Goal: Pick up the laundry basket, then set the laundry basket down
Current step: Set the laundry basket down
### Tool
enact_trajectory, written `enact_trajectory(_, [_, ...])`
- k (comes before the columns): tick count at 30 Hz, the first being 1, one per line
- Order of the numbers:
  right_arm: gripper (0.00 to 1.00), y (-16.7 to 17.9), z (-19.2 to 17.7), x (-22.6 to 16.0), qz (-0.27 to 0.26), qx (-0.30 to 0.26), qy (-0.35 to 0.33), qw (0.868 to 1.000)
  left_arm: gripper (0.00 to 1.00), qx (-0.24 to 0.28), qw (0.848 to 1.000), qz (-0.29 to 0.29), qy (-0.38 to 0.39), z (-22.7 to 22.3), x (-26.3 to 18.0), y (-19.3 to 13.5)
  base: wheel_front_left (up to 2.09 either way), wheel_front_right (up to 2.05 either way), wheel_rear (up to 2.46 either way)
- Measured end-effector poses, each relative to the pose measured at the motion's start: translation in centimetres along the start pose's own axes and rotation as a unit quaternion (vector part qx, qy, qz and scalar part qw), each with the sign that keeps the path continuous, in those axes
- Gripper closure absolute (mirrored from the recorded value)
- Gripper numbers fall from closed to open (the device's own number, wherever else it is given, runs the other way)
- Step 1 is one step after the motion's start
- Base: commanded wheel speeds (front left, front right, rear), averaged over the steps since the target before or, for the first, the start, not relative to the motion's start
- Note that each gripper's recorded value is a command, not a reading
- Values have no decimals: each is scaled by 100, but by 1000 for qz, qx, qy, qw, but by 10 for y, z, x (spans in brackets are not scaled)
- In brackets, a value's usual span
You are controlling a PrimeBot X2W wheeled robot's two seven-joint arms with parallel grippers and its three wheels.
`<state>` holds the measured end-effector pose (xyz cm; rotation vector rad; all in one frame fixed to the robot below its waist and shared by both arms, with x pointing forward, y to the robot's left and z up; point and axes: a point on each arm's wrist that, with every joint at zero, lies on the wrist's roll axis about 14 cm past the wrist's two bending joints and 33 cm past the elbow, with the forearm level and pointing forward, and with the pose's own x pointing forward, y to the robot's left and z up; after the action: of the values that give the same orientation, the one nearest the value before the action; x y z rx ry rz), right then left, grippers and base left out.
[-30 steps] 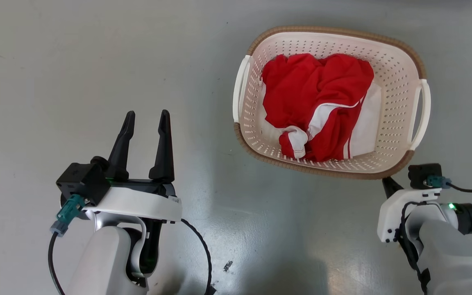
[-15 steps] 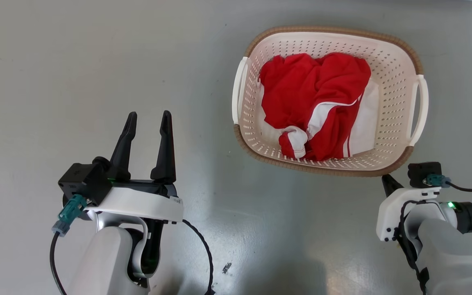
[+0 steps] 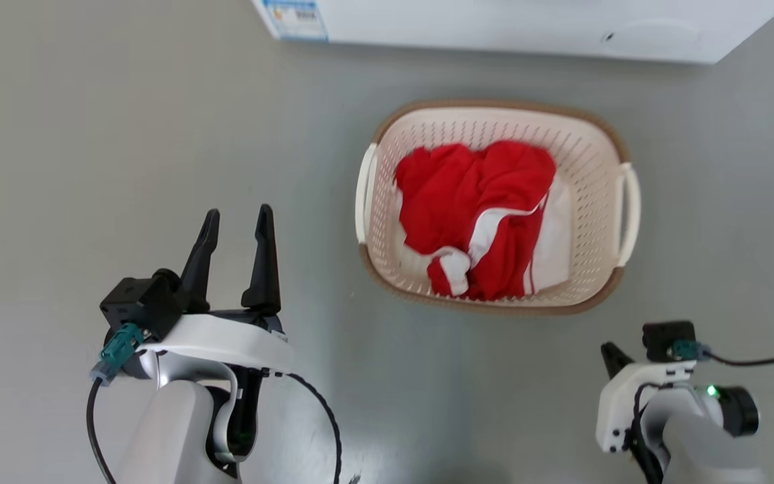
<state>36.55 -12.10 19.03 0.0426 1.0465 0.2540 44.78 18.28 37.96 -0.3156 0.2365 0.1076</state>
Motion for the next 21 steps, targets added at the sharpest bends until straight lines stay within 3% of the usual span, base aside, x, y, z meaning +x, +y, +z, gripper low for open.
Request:
enact_trajectory(11, [100, 0, 39, -47, -14, 15, -91, 996, 0, -23, 1000, -5, -18, 21, -24, -8, 0, 0, 0])
enact_trajectory(12, [92, -1, 43, -51, -16, 15, -100, 995, 0, -24, 999, -7, -22, 24, -25, -9, 0, 0, 0])
enact_trajectory(13, [91, -2, 47, -55, -17, 13, -110, 994, 0, -25, 999, -9, -27, 28, -27, -11, 0, 0, 0])
enact_trajectory(14, [84, -3, 50, -60, -18, 9, -117, 993, 0, -26, 999, -11, -31, 31, -28, -12, 0, 0, 0])
enact_trajectory(16, [56, -6, 55, -68, -23, 7, -130, 991, 0, -28, 999, -13, -37, 36, -32, -15, 0, 0, 0])
enact_trajectory(17, [50, -8, 59, -72, -26, 6, -138, 990, 0, -29, 999, -14, -39, 37, -34, -16, 0, 0, 0])
enact_trajectory(19, [3, -12, 70, -81, -31, 2, -158, 987, 0, -30, 998, -18, -44, 41, -37, -18, 0, 0, 0])
enact_trajectory(21, [0, -14, 75, -85, -33, 0, -169, 985, 0, -30, 998, -19, -46, 43, -39, -19, 0, 0, 0])
